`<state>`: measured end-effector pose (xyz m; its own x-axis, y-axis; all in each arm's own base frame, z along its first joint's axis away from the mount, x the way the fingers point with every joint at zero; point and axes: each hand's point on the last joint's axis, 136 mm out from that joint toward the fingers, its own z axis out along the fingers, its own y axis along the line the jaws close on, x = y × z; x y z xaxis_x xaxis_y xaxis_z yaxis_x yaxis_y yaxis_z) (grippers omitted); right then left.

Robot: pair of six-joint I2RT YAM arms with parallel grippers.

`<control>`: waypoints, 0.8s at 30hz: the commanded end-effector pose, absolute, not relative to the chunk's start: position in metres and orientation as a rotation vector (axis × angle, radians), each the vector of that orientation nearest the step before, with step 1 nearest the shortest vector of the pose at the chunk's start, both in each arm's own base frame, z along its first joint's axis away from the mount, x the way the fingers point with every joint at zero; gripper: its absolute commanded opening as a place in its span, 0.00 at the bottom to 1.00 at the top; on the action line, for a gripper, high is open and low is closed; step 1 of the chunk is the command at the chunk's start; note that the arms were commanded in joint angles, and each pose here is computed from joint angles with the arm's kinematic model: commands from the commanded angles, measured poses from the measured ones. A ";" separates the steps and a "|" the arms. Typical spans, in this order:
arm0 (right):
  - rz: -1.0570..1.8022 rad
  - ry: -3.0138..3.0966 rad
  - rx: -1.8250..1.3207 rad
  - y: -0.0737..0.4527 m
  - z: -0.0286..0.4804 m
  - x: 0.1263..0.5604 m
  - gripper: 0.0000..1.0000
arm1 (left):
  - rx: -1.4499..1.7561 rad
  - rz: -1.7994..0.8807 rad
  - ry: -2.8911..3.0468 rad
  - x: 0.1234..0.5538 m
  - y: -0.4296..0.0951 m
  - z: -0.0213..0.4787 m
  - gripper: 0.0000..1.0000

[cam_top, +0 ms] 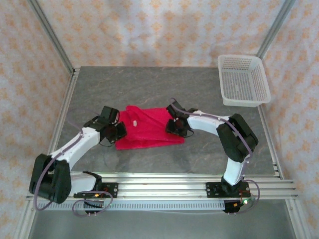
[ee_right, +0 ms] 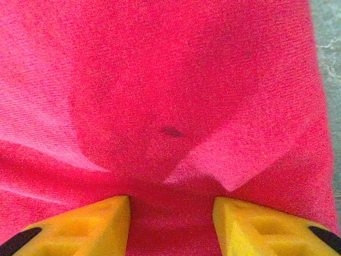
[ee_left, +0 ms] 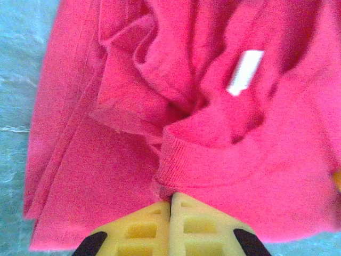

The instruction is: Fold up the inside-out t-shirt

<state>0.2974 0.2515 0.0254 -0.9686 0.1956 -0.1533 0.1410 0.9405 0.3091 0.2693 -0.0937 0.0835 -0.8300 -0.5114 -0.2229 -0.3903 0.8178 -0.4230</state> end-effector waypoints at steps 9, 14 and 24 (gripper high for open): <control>0.306 3.005 0.250 0.232 -0.003 0.277 0.52 | -0.702 -0.460 2.786 0.208 -0.080 0.064 0.00; 0.371 3.007 0.235 0.240 0.010 0.276 0.54 | -0.788 -0.433 2.843 0.182 -0.075 0.022 0.00; 0.576 2.869 0.144 0.272 0.082 0.305 0.57 | -0.749 -0.325 2.770 0.214 -0.065 0.060 0.37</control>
<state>0.2969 0.2613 0.0518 -0.9765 0.1618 -0.1421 0.1039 0.9320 0.3473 0.1935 -0.0723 0.0328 -0.8525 -0.5139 -0.0953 -0.4712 0.8346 -0.2855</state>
